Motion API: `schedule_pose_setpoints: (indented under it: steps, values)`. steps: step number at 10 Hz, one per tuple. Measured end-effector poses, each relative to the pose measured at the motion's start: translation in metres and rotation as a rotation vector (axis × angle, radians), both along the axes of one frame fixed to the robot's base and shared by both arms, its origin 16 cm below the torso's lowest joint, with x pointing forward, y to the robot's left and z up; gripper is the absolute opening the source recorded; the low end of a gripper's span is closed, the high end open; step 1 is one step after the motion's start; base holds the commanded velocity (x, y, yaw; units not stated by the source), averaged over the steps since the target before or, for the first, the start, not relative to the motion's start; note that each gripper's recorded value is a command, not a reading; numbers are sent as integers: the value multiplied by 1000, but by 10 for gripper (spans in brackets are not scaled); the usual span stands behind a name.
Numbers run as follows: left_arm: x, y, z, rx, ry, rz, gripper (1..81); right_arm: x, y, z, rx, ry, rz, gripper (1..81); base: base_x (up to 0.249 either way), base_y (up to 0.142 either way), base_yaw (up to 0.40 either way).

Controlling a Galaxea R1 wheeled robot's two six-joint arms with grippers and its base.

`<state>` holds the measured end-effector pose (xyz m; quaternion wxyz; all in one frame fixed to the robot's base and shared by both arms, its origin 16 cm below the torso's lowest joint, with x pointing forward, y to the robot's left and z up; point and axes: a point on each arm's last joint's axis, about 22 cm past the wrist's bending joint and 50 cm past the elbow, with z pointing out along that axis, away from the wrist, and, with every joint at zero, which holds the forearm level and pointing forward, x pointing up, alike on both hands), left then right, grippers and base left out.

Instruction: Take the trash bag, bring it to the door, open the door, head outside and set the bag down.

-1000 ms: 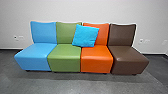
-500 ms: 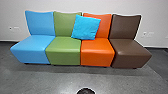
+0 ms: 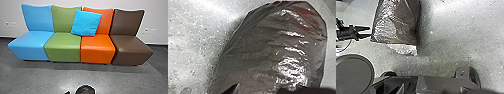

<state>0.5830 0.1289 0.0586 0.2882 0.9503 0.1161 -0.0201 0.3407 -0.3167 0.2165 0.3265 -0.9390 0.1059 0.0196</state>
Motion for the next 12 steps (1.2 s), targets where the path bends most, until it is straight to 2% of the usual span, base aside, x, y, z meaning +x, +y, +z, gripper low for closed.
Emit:
schedule_pose_setpoints:
  steps: [2, 5, 8, 10, 12]
  values:
    - [20, -2, -3, -12, -26, 24, 811, 2, 1, -15, 1, -22, 1, 811, 0, 0, 0]
    - [9, -4, -18, -36, 17, 59, 811, 4, 12, -38, 18, -49, 6, 811, 0, 0, 0]
    - [10, -21, -14, -84, 56, 119, 811, 5, 7, -43, 8, -54, 3, 811, 0, 0, 0]
    - [6, -40, -11, -110, 67, 118, 811, 5, 6, -44, 5, -54, 2, 811, 0, 0, 0]
    - [-14, -43, -17, -125, 124, 141, 811, 6, 5, -48, 1, -53, 1, 811, 0, 0, 0]
